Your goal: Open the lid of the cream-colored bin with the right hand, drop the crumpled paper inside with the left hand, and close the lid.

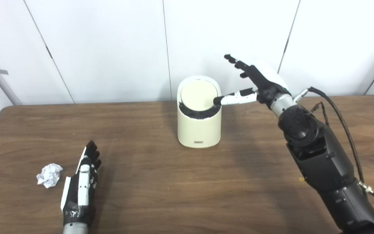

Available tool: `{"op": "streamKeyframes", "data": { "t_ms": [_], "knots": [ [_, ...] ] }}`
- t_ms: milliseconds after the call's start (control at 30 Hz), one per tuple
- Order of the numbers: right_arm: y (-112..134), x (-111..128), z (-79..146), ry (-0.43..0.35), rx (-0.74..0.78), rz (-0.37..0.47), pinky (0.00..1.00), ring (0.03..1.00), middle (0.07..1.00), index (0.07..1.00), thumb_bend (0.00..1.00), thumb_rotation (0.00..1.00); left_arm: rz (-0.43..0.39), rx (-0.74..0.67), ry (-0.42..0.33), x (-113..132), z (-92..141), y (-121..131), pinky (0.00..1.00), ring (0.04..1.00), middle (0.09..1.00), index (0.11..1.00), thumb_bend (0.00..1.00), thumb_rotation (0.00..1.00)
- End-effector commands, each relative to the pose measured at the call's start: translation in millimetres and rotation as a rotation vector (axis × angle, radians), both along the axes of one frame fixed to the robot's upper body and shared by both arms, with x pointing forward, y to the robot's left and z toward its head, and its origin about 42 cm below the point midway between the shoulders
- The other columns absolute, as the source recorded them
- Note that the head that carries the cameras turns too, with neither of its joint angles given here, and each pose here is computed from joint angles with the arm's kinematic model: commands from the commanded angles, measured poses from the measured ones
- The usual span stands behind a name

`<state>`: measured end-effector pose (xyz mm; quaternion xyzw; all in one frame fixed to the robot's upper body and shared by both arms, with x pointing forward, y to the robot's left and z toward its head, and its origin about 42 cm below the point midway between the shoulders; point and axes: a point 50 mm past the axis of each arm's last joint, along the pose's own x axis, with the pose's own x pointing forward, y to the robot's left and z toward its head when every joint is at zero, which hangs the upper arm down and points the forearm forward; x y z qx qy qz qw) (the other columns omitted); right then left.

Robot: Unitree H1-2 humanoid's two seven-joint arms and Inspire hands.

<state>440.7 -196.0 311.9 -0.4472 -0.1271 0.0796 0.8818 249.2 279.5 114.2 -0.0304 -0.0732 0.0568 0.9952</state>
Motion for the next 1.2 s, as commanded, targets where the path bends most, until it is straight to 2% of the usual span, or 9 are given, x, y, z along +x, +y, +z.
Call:
{"op": "streamKeyframes", "data": {
  "t_ms": [0,367,533,800,1167],
  "knots": [
    [8.7,3.7,34.6,-0.101,-0.032,0.023,0.83,0.924,0.932,0.921,0.86,0.45,-0.004,-0.020,0.009,-1.8,-9.9,-3.9,1.00,1.000,1.000,1.000,0.31,0.95],
    [27.3,19.3,44.3,-0.093,-0.114,0.042,0.81,0.918,0.941,0.931,0.85,0.47,0.000,-0.017,0.010,-1.3,-10.7,-6.9,1.00,1.000,1.000,0.996,0.29,0.94],
    [33.3,29.1,47.4,-0.077,-0.144,0.044,0.86,0.939,0.943,0.929,0.85,0.46,-0.007,-0.026,0.003,-1.2,-10.5,-7.6,1.00,1.000,1.000,0.998,0.29,0.93],
    [41.2,45.9,47.7,-0.078,-0.192,0.034,0.86,0.931,0.931,0.910,0.87,0.47,0.007,-0.003,0.018,-1.6,-11.2,-8.8,1.00,0.995,0.994,0.988,0.29,0.93],
    [51.1,51.7,47.4,-0.061,-0.225,0.048,0.91,0.948,0.942,0.917,0.87,0.46,-0.005,0.000,0.015,-2.0,-11.1,-11.1,1.00,1.000,0.996,0.992,0.28,0.95]
  ]
}}
